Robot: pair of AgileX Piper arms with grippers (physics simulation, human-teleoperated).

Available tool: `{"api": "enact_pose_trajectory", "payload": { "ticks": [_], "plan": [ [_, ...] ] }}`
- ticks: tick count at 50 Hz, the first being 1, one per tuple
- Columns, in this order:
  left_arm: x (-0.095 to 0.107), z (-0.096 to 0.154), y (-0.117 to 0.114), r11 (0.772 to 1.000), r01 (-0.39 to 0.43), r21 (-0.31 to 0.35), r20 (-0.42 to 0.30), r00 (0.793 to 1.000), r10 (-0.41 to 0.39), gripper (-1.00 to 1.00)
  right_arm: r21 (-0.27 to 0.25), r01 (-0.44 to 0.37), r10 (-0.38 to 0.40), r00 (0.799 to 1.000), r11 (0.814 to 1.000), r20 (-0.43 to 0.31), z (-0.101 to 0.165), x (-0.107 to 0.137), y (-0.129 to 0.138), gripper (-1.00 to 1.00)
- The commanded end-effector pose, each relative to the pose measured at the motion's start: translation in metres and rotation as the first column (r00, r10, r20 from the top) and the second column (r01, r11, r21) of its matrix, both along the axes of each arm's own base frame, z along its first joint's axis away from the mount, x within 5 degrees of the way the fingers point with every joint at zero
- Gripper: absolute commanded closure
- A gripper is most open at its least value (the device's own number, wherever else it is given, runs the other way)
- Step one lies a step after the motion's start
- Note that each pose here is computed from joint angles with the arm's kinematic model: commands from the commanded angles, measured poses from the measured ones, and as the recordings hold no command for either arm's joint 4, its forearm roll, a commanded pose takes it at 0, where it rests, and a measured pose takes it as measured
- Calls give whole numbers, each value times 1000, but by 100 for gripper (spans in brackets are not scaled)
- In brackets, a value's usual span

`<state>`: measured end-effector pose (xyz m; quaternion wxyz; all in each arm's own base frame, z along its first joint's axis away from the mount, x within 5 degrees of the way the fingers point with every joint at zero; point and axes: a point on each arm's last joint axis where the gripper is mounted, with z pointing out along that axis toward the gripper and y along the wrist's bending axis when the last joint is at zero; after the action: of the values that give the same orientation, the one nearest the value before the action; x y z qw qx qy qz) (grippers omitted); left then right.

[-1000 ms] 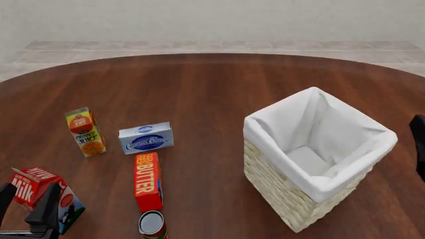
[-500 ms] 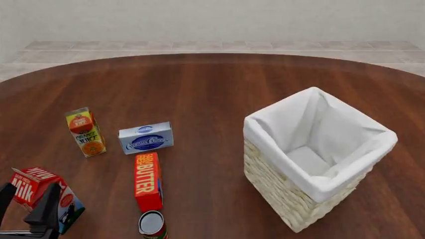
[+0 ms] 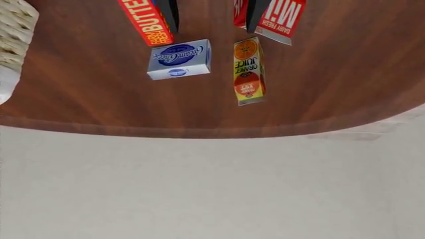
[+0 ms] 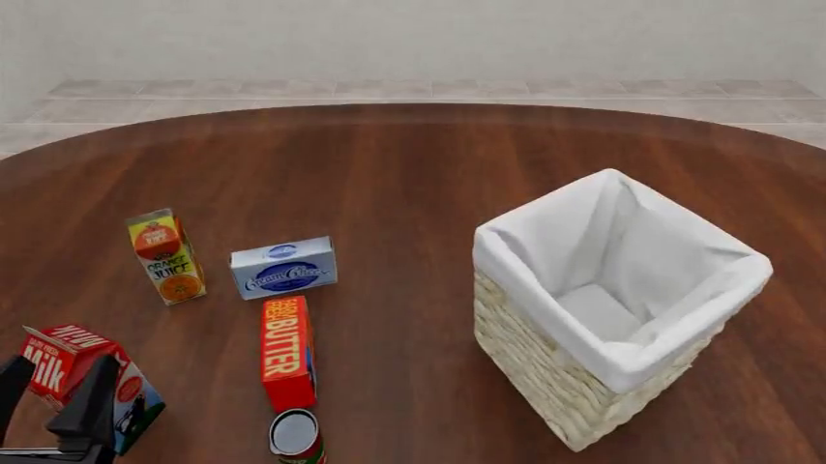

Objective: Pick up the alphabet soup and the tomato sauce, and put them in the basket.

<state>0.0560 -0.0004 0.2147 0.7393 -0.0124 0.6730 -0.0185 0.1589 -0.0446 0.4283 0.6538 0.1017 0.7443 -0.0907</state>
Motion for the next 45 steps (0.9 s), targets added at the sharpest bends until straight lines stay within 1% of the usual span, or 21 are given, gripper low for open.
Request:
{"api": "enact_pose_trajectory", "payload": {
  "ticks": [1, 4, 6, 8, 10, 12, 13, 15, 19, 22, 23, 24, 27, 32, 34, 36, 39, 41, 45],
  "plan": [
    [0, 0, 0, 1000, 4, -7, -1, 1000, -4, -100, 51, 65, -63, 997, 997, -40, 3, 25, -19, -100],
    [0, 0, 0, 1000, 4, -7, 0, 1000, -4, -100, 45, 90, -87, 995, 995, -58, 2, 31, -26, -100],
    [0, 0, 0, 1000, 4, -7, 0, 1000, -4, -100, 57, 111, -106, 991, 992, -76, 0, 37, -33, -100],
    [0, 0, 0, 1000, 5, -7, 0, 1000, -5, -100, 51, 120, -115, 990, 991, -86, -1, 40, -37, -100],
    [0, 0, 0, 1000, 5, -7, 0, 1000, -5, -100, 70, 130, -123, 988, 989, -98, -3, 45, -40, -100],
    [0, 0, 0, 1000, 6, -7, 0, 1000, -6, -100, 75, 136, -128, 986, 988, -108, -5, 48, -43, -100],
    [0, 0, 0, 1000, 6, -7, -1, 1000, -6, -100, 88, 160, -148, 980, 983, -132, -8, 54, -50, -100],
    [0, 0, 0, 1000, 6, -7, -2, 1000, -6, -100, 93, 157, -144, 981, 983, -132, -9, 57, -50, -100],
    [0, 0, 0, 1000, 5, -7, -2, 1000, -5, -100, 107, 171, -152, 975, 979, -164, -16, 67, -57, -100],
    [0, -1, 0, 1000, 4, -7, -4, 1000, -4, -100, 112, 160, -139, 975, 981, -171, -19, 71, -55, -100],
    [0, -1, 0, 1000, 4, -7, -5, 1000, -4, -100, 125, 157, -132, 973, 980, -188, -23, 75, -55, -100],
    [0, -1, 0, 1000, 4, -7, -5, 1000, -4, -100, 131, 155, -130, 974, 979, -183, -23, 75, -54, -100],
    [0, -1, 0, 1000, 4, -8, -6, 1000, -4, -100, 131, 156, -129, 972, 979, -196, -27, 79, -56, -100],
    [0, -1, 0, 1000, 3, -7, -7, 1000, -3, -100, 158, 151, -115, 970, 976, -216, -31, 89, -55, -100],
    [0, -1, 0, 1000, 1, -8, -7, 1000, -1, -100, 179, 155, -110, 965, 971, -239, -35, 95, -56, -100],
    [0, -1, 0, 1000, 1, -7, -7, 1000, -1, -100, 175, 160, -112, 961, 971, -252, -36, 97, -59, -100],
    [0, -1, 0, 1000, 0, -6, -8, 1000, -1, -100, 190, 172, -113, 951, 967, -287, -42, 104, -62, -100],
    [0, -1, 0, 1000, 0, -6, -8, 1000, -1, -100, 201, 168, -104, 950, 965, -294, -43, 107, -60, -100],
    [0, -1, 0, 1000, 1, -6, -9, 1000, -1, -100, 220, 185, -110, 943, 958, -314, -47, 111, -64, -100]
  ]
}}
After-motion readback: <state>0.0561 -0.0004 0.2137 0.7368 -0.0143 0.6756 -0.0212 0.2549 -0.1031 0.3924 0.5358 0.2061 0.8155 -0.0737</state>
